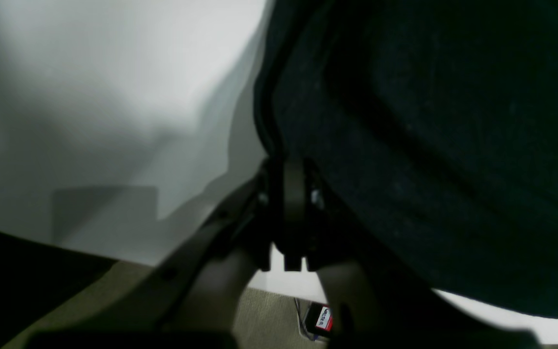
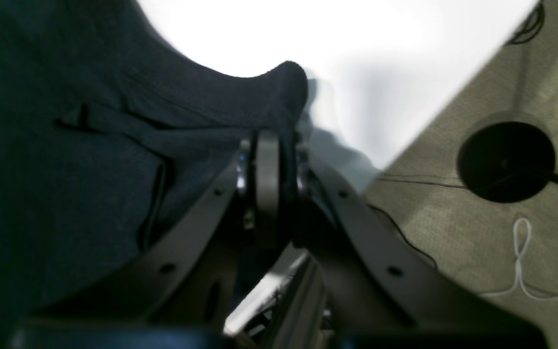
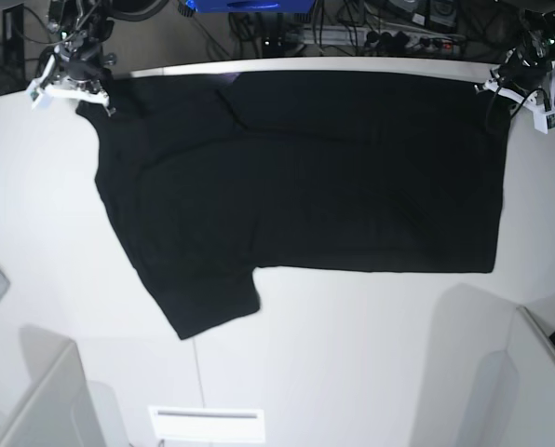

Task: Fold the T-shirt properly
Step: 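Drag the shirt with both grippers toward the robot's base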

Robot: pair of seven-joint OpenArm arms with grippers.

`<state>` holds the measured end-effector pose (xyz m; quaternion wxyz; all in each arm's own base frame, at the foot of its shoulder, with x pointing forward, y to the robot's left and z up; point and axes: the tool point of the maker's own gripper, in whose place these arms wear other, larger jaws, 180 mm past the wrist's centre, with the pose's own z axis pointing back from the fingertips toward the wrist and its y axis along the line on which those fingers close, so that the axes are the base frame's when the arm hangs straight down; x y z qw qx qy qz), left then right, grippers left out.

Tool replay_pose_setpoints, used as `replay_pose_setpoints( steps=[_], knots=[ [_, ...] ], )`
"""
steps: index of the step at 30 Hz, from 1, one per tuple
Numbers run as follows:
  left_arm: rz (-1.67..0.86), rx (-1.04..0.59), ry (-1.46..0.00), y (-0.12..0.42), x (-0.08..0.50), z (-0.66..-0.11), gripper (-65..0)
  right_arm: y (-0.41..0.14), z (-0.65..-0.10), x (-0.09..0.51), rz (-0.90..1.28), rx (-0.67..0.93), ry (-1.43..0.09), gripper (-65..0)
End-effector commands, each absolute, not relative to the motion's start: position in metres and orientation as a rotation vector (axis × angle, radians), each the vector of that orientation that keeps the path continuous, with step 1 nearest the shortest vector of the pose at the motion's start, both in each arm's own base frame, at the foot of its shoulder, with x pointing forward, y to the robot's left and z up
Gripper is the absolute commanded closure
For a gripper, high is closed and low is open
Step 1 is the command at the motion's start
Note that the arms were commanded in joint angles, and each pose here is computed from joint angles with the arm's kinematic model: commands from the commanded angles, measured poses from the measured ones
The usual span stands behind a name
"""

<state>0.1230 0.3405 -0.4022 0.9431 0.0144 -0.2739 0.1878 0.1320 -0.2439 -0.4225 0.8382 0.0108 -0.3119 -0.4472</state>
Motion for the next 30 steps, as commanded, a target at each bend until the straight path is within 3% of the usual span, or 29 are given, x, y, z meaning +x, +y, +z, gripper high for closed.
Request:
replay_pose_setpoints(
  steps=[1, 11, 13, 17, 19, 21, 30],
  knots=[
    [0.371, 0.05, -0.573, 0.345, 0.121, -0.396, 0.0, -0.252, -0.412, 0.137, -0.931, 0.002, -0.708, 0.0],
    [0.386, 0.046, -0.554, 0.341, 0.111, -0.4, 0.0, -0.252, -0.413, 0.133, -0.93, -0.002, -0.699, 0.0],
    [0.388, 0.049, -0.555, 0.343, 0.11, -0.4, -12.5, -0.252, -0.414, 0.132, -0.93, -0.003, -0.698, 0.0],
    [0.363, 0.061, -0.581, 0.342, 0.116, -0.39, -37.8, -0.249, -0.412, 0.13, -0.926, 0.007, -0.685, -28.2],
    [0.347, 0.069, -0.602, 0.34, 0.12, -0.382, -45.4, -0.256, -0.404, 0.129, -0.936, -0.007, -0.704, -35.9],
    [0.348, 0.089, -0.616, 0.345, 0.119, -0.375, -49.2, -0.265, -0.396, 0.128, -0.947, -0.029, -0.729, -36.9],
    [0.48, 0.223, -0.773, 0.398, 0.128, -0.329, -49.4, -0.295, -0.368, 0.165, -0.904, -0.052, -0.856, -37.4]
  ],
)
